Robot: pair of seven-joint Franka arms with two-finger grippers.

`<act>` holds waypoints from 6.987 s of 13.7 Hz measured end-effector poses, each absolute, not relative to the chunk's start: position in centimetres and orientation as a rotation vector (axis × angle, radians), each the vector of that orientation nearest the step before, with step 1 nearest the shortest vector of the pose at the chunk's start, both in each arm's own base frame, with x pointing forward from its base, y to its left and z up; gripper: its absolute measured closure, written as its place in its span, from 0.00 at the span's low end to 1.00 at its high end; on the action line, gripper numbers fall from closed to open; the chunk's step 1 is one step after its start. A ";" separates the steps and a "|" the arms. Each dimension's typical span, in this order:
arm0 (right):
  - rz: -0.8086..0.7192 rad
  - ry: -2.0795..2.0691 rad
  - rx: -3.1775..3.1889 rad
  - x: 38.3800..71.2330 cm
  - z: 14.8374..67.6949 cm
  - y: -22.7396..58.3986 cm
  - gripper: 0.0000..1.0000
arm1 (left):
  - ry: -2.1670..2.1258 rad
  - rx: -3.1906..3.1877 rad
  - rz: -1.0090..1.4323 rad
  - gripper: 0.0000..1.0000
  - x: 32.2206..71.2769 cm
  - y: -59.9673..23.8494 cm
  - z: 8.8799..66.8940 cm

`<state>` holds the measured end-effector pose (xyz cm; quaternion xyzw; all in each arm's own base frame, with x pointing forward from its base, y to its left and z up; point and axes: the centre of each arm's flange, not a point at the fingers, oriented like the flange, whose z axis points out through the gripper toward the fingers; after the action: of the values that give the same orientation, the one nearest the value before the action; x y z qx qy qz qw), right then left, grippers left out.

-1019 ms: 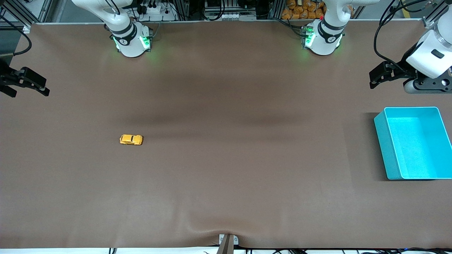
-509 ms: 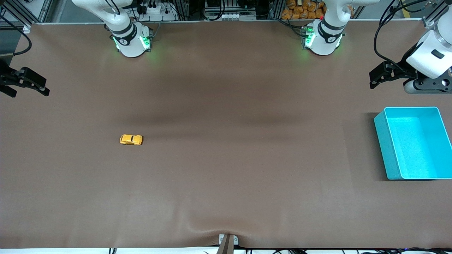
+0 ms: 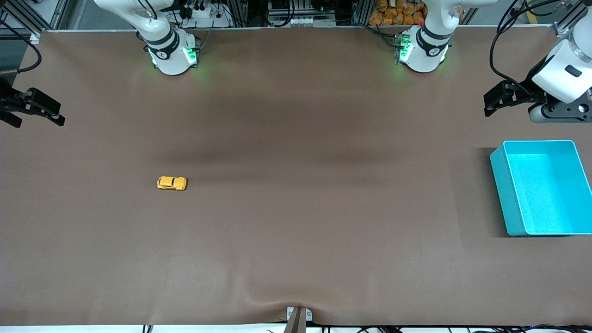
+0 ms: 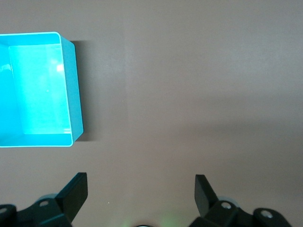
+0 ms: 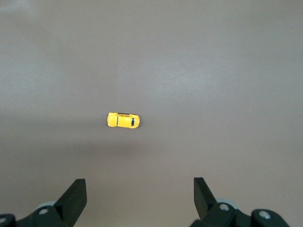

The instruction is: Wind and store yellow beetle car

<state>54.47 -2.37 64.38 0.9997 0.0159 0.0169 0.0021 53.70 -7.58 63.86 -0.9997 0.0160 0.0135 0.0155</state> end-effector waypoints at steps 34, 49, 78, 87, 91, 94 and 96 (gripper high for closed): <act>-0.069 0.432 3.108 55.8 56.9 4.9 0.00 | 0.049 -3.110 0.042 0.00 53.7 -7.6 63.9; -0.214 1.682 2.658 54.8 34.3 10.4 0.00 | 0.052 -3.119 0.031 0.00 53.8 -7.7 64.0; -0.081 2.076 2.252 54.4 20.6 9.3 0.26 | 0.045 -3.118 0.044 0.00 54.1 -7.7 63.4; -0.071 2.061 2.261 54.6 20.2 8.6 0.38 | 0.045 -3.118 0.044 0.00 54.1 -7.8 63.3; -0.069 2.051 2.269 54.6 19.2 8.0 0.48 | 0.046 -3.118 0.044 0.00 54.1 -7.8 63.3; -0.064 2.051 2.267 54.7 19.2 8.0 0.53 | 0.046 -3.118 0.044 0.00 54.1 -7.8 63.3; -0.062 2.050 2.266 54.7 19.2 8.0 0.55 | 0.052 -3.118 0.049 0.00 54.2 -8.0 63.2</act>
<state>54.69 7.97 19.19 0.7407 0.6702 -0.0202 0.0424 54.16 -8.02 63.18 -0.9997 0.0168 0.0156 0.0116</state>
